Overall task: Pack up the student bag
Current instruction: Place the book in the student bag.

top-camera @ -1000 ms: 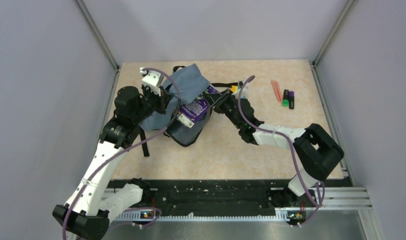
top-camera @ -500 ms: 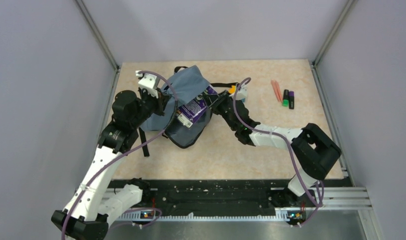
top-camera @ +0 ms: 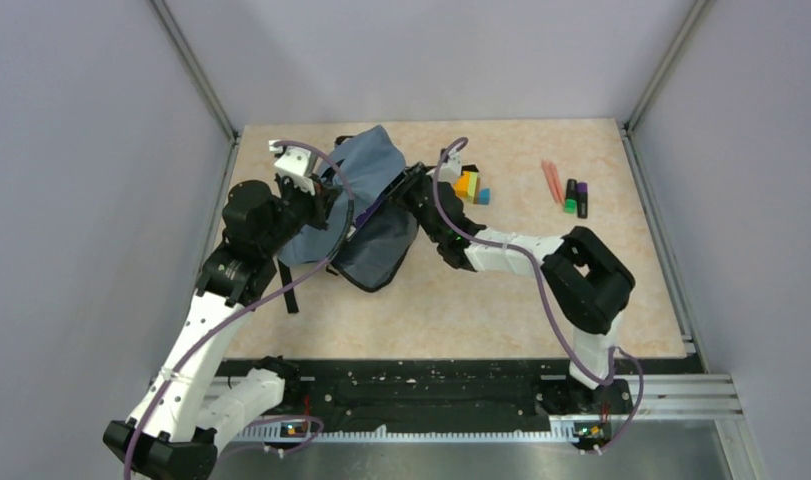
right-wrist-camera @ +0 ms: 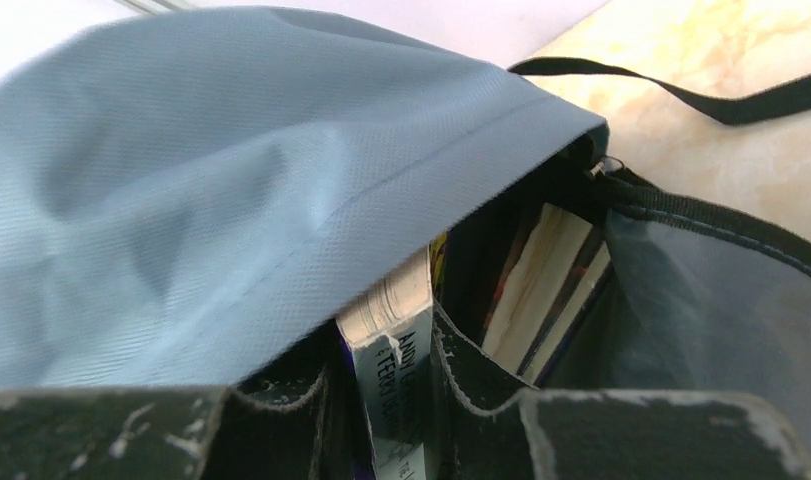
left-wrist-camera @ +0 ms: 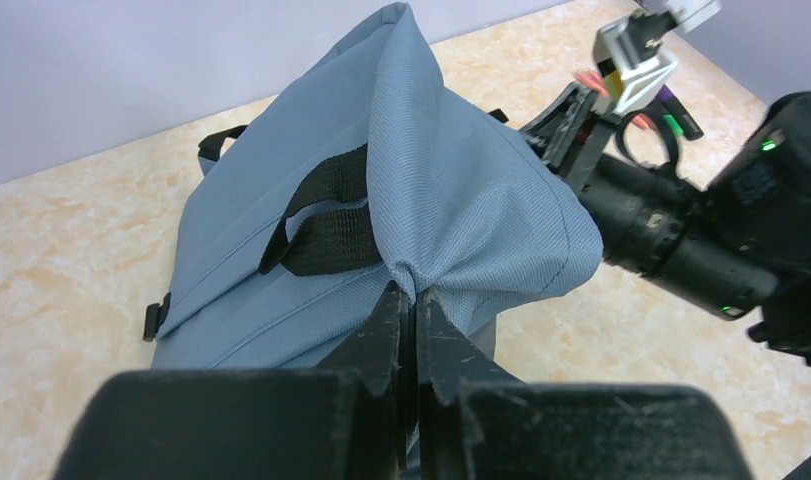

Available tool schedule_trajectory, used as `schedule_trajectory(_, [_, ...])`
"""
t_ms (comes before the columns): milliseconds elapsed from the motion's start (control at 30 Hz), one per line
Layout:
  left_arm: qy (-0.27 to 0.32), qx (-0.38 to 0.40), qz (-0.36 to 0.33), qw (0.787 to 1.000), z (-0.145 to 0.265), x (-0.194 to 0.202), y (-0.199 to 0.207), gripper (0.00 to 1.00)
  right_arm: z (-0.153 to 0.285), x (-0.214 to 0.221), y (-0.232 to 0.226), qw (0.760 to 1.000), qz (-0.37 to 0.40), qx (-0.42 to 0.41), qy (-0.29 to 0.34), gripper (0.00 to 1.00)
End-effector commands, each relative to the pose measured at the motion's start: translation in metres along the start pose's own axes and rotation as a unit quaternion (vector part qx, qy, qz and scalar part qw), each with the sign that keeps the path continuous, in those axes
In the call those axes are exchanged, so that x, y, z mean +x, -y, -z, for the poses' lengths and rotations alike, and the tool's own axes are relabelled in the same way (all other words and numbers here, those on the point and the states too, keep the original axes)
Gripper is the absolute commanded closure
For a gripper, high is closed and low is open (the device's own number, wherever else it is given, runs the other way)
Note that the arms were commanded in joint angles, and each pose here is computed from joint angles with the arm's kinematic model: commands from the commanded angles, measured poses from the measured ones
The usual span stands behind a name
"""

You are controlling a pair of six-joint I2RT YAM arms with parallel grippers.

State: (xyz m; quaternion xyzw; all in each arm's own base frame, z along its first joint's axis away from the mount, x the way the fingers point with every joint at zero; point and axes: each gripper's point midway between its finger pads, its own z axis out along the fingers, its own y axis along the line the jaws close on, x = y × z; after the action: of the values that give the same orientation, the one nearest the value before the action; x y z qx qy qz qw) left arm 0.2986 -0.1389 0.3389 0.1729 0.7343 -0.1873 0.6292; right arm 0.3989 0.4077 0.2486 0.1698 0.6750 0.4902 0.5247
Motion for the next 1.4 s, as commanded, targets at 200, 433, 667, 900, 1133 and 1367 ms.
schedule_trajectory(200, [0.058, -0.001, 0.0, 0.998, 0.01, -0.031, 0.002, 1.0, -0.023, 0.02, 0.027, 0.999, -0.021, 0.028, 0.015, 1.0])
schedule_trajectory(433, [0.061, 0.013, 0.0, 0.998, 0.011, -0.031, 0.007, 1.0, -0.035, 0.032, 0.041, 0.998, 0.006, 0.061, 0.002, 1.0])
schedule_trajectory(667, [0.05, 0.044, 0.006, 0.998, 0.006, -0.023, 0.017, 1.0, -0.059, 0.063, 0.025, 0.999, 0.008, 0.039, -0.005, 1.0])
schedule_trajectory(900, [0.037, 0.054, 0.017, 0.998, -0.002, -0.013, 0.019, 1.0, -0.078, 0.1, 0.025, 0.999, 0.046, 0.016, -0.022, 0.8])
schedule_trajectory(1133, [0.037, 0.014, 0.019, 0.999, -0.002, -0.01, 0.005, 1.0, -0.051, 0.085, 0.026, 0.996, 0.093, 0.0, -0.016, 0.39])
schedule_trajectory(1367, [0.04, -0.029, 0.026, 0.998, 0.001, -0.01, -0.01, 1.0, 0.011, 0.043, 0.019, 0.989, 0.143, -0.029, 0.01, 0.21])
